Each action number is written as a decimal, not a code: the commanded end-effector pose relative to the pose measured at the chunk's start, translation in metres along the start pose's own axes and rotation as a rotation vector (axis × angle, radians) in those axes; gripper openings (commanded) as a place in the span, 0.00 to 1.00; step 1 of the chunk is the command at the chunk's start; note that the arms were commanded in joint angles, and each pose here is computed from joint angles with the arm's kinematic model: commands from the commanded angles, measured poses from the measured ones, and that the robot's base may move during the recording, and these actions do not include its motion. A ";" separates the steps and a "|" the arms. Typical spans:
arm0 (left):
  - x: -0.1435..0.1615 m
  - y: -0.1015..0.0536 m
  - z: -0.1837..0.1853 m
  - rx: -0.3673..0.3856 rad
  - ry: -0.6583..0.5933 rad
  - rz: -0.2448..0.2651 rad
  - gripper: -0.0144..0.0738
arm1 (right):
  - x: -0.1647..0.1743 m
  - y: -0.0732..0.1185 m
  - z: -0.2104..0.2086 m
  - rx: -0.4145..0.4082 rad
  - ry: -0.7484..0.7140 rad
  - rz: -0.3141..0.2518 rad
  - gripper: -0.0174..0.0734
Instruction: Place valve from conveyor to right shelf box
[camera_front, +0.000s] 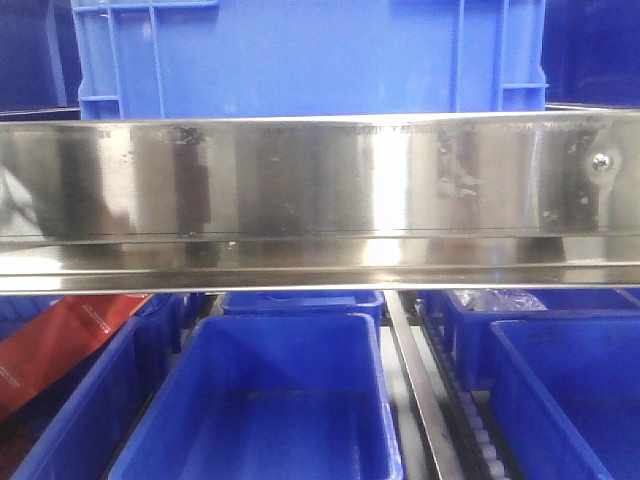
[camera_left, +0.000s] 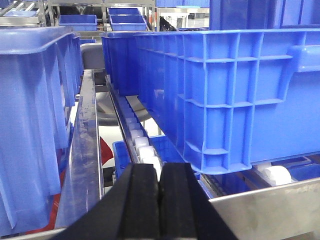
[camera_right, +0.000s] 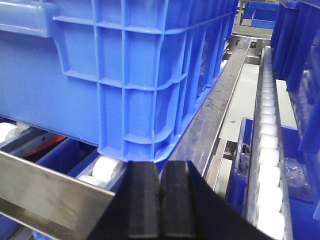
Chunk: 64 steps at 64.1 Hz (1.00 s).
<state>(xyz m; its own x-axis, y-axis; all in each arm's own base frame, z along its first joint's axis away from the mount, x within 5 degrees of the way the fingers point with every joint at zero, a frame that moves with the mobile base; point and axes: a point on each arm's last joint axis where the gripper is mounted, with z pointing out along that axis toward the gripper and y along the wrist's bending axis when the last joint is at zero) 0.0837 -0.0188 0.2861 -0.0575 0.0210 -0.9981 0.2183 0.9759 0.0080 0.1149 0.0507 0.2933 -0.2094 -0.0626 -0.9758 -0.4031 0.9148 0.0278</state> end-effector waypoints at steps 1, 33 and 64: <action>-0.003 0.000 -0.001 -0.003 -0.026 -0.013 0.04 | -0.003 -0.001 -0.002 0.006 -0.037 -0.007 0.01; 0.033 0.011 -0.017 -0.179 -0.147 0.036 0.04 | -0.003 -0.001 -0.002 0.006 -0.037 -0.007 0.01; 0.079 0.014 -0.027 -0.270 -0.097 0.024 0.04 | -0.003 -0.001 -0.002 0.006 -0.039 -0.007 0.01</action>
<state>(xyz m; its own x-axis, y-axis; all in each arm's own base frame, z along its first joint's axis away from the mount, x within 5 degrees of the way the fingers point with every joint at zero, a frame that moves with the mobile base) 0.0570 0.0027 0.2087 0.0344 0.0288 -0.9990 -0.0461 0.9986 0.0272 0.1149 0.0507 0.2933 -0.2087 -0.0623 -0.9760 -0.4030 0.9148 0.0278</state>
